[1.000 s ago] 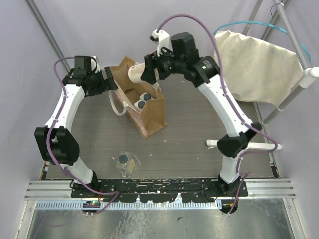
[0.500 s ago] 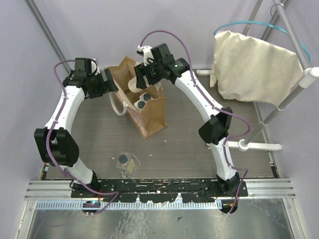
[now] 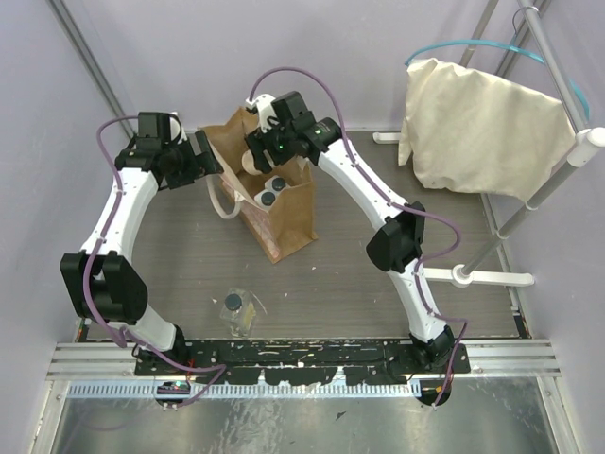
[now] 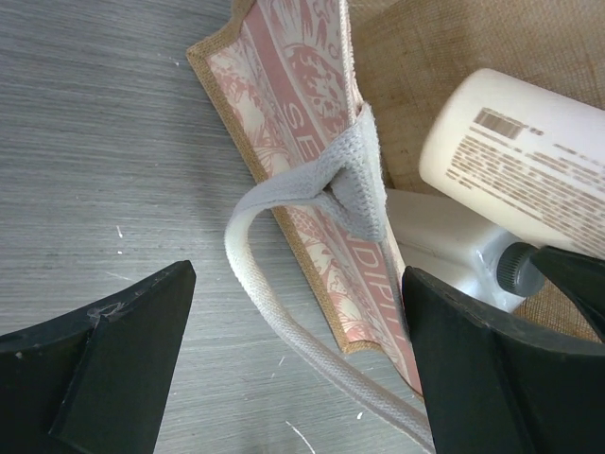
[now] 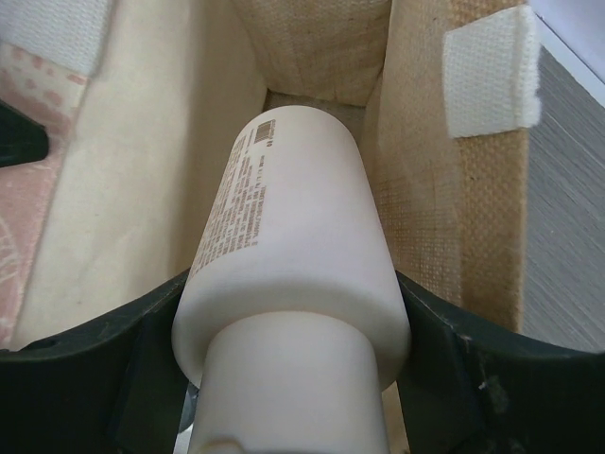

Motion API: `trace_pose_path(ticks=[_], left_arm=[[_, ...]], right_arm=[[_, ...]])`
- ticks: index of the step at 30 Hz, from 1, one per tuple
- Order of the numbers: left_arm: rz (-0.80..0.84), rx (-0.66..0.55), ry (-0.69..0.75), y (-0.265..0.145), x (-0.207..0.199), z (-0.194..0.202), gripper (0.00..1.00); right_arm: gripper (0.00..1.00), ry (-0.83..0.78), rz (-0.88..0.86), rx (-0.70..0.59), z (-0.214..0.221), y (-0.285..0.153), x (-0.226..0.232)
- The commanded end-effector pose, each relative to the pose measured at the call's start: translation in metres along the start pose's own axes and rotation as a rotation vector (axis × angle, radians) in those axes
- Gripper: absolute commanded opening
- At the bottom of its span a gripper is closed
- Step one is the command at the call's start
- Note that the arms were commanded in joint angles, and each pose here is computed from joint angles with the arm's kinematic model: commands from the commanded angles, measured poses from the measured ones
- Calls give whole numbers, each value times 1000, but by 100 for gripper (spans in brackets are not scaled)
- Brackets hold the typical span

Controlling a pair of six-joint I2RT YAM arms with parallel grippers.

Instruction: Place the personal care products into the canvas bag

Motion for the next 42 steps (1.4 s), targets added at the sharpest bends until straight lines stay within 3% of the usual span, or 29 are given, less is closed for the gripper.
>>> trace_pose_path(ticks=[1,11,19,29,42], left_arm=[[14,-27,-7,-6,-1,1,98],[6,-10,-14,-5,1,5,98],[13,1,-19,-1,1,6,98],[22,15,-21,2,0,5,98],[20,14,-22,6,0,0,98]], right_arm=[[1,-125,69,-194,-42,-16,5],[1,-187,152,-58,-15,-2,-6],[1,-186,163,132,22,-3,-10],[2,-181,172,158,31,14,-14],[38,-159,173,78,30,48,-17]])
Point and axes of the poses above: each gripper's point midway between its finger pads, its own y axis out along the fingers, its own x axis along the line the jaws close on, z = x × y, the point moved 9 cm from there along -y, back along the fingers, and after that the axes turned 5 degrees about y, right-handed, at the moved point
